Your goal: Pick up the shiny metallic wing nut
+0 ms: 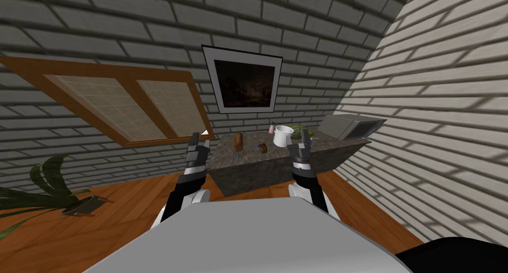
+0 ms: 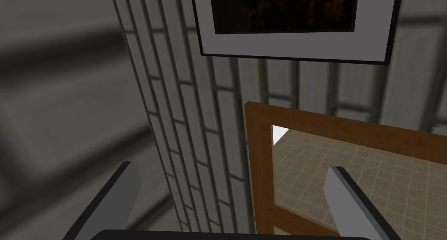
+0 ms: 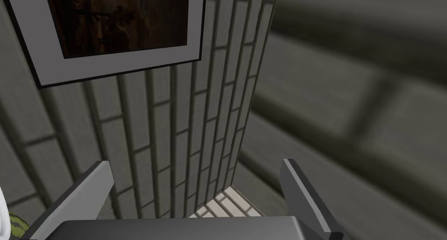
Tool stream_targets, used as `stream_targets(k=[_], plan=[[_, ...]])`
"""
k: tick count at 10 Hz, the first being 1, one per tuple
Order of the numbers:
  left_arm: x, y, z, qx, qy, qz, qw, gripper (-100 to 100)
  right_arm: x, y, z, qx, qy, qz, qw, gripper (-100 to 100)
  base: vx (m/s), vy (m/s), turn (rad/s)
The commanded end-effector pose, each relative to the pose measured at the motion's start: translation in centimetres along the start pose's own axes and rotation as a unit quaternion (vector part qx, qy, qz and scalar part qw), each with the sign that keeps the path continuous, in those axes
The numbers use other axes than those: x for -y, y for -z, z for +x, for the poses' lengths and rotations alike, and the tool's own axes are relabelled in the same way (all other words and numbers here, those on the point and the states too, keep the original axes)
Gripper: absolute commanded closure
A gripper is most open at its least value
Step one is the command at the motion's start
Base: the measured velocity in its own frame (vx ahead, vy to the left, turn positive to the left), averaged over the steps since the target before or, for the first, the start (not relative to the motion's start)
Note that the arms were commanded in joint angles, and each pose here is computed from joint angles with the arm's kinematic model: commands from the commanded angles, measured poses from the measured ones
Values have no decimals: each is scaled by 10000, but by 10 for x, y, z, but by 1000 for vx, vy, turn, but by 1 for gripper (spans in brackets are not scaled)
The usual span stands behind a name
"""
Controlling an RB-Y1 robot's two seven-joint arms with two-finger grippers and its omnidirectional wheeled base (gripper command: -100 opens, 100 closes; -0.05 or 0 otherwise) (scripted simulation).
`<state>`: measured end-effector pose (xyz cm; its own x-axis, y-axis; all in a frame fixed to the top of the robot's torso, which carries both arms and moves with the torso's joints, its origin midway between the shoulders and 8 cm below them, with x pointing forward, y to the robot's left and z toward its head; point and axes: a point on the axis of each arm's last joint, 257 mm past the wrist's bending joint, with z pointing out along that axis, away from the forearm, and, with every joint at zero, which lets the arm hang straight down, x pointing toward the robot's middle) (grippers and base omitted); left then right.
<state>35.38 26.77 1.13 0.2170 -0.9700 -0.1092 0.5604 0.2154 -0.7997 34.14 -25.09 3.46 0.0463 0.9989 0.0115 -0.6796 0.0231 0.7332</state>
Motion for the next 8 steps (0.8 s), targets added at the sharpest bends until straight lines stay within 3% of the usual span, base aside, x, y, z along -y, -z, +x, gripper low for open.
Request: stream_targets(k=[1,5,6,8], plan=[[-3,0,3,-156,-107,-62,9998,-100,0,0,0,0,0,0,10000,0,-12,2,-37],[-22,3,8,-586,-506,-436,9960,-100,0,0,0,0,0,0,10000,0,-35,24,-81],[-23,3,8,-588,-507,-456,9959,-100,0,0,0,0,0,0,10000,0,-35,28,-35],[-35,5,7,-746,-725,-709,9920,-100,0,0,0,0,0,0,10000,0,-45,19,-120]])
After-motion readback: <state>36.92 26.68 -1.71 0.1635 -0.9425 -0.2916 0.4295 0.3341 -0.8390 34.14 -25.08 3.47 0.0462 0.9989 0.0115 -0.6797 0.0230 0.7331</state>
